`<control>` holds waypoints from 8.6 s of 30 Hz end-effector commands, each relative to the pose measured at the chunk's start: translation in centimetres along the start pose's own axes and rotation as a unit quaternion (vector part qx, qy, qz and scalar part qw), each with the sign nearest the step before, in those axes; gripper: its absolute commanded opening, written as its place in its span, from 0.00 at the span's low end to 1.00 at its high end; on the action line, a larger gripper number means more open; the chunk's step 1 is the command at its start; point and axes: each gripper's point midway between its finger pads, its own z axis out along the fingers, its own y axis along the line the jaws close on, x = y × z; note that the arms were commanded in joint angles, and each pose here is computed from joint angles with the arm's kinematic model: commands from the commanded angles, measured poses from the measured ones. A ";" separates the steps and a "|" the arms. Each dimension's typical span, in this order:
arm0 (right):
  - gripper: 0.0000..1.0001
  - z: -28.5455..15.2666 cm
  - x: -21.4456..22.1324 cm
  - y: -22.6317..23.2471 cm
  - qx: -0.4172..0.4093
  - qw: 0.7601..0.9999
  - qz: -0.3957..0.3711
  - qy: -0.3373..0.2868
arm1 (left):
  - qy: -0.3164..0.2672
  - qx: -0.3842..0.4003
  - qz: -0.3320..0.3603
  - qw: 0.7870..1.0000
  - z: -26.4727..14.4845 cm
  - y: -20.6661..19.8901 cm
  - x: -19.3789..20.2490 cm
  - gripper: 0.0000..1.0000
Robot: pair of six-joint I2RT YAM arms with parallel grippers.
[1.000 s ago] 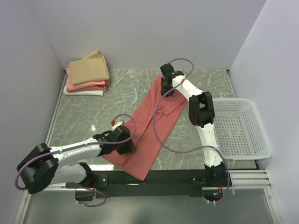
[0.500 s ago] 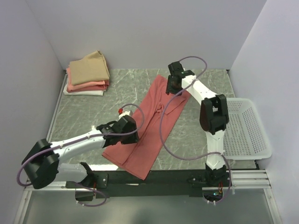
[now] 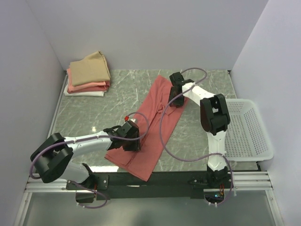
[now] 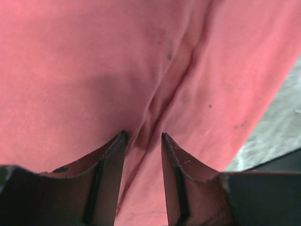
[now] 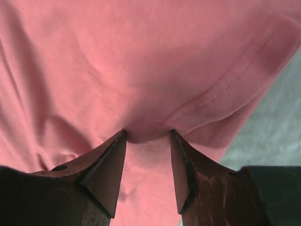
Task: Fold and stack the t-shirts
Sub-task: Fold the tshirt
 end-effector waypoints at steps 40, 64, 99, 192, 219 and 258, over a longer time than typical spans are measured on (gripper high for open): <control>0.53 -12.2 -8.0 0.8 -0.160 0.976 0.070 -0.129 | -0.069 0.073 -0.085 0.991 -2.7 -4.7 -3.5 0.52; 0.43 -12.2 24.6 0.9 -0.199 0.979 0.034 -0.011 | -0.034 -0.005 -0.066 0.997 -0.1 1.5 3.8 0.45; 0.54 -15.5 29.7 -2.5 -0.184 0.981 -0.035 0.048 | -0.020 -0.003 -0.023 1.000 -5.6 0.3 4.6 0.50; 0.00 -11.9 9.5 -0.3 -0.143 0.981 0.074 -0.106 | -0.146 0.003 -0.052 0.988 1.1 -7.7 -17.9 0.01; 0.00 -7.4 1.9 -2.7 -0.140 0.975 0.142 -0.094 | -0.145 0.002 -0.082 0.986 4.8 -5.5 -25.9 0.01; 0.41 -8.1 0.5 2.6 -0.200 0.972 0.084 -0.095 | -0.150 0.088 -0.063 0.983 5.2 -8.9 -27.7 0.01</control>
